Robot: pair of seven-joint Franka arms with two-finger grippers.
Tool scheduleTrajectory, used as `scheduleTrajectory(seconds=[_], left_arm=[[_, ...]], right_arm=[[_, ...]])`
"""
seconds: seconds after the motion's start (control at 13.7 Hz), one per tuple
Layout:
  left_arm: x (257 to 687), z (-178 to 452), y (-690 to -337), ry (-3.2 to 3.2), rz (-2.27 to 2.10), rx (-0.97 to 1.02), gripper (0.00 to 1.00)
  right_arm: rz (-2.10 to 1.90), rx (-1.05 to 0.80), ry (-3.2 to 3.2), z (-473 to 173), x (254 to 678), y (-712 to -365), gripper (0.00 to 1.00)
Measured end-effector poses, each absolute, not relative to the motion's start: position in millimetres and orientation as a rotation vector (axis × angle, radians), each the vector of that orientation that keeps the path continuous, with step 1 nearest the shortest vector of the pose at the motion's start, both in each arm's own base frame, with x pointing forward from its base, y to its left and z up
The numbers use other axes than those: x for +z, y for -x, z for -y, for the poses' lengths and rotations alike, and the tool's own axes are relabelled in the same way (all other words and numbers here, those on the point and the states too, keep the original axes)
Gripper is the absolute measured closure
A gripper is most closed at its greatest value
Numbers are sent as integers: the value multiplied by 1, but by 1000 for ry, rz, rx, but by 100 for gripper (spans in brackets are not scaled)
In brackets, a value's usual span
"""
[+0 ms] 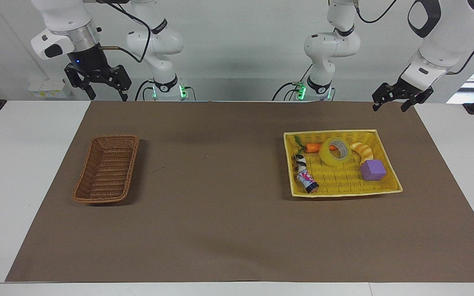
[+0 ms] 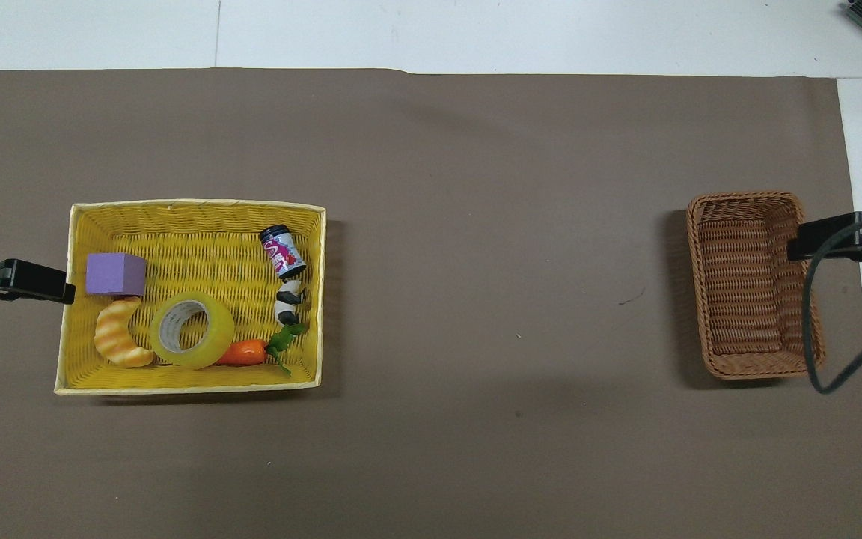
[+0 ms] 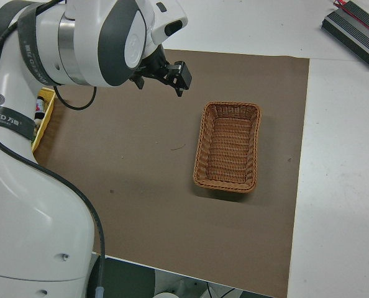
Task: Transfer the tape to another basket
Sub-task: 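Reach the left gripper into the yellow basket to the tape roll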
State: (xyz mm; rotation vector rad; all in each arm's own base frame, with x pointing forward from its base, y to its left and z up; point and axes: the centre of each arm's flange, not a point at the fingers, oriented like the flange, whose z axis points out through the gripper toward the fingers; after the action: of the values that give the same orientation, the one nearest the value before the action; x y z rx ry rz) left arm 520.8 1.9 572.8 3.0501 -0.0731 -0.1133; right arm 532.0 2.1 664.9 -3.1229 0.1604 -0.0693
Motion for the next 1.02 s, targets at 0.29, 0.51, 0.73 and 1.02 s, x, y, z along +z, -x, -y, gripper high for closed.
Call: scheduleTrajectory(seconds=[0.29, 0.51, 0.73, 1.02], left_arm=[[534, -19, -520, -2990, -17, -127, 0], [495, -20, -518, -2987, -42, -131, 0], [449, -16, -514, -2994, -54, -108, 0], [381, 7, -510, -3011, -11, -93, 6]], right_arm=[[-159, -69, 3123, -3, 665, -532, 0], [-158, -69, 3123, -3, 665, -532, 0], [-157, -69, 3123, -3, 665, -532, 0], [-157, -69, 3123, -3, 665, -532, 0]])
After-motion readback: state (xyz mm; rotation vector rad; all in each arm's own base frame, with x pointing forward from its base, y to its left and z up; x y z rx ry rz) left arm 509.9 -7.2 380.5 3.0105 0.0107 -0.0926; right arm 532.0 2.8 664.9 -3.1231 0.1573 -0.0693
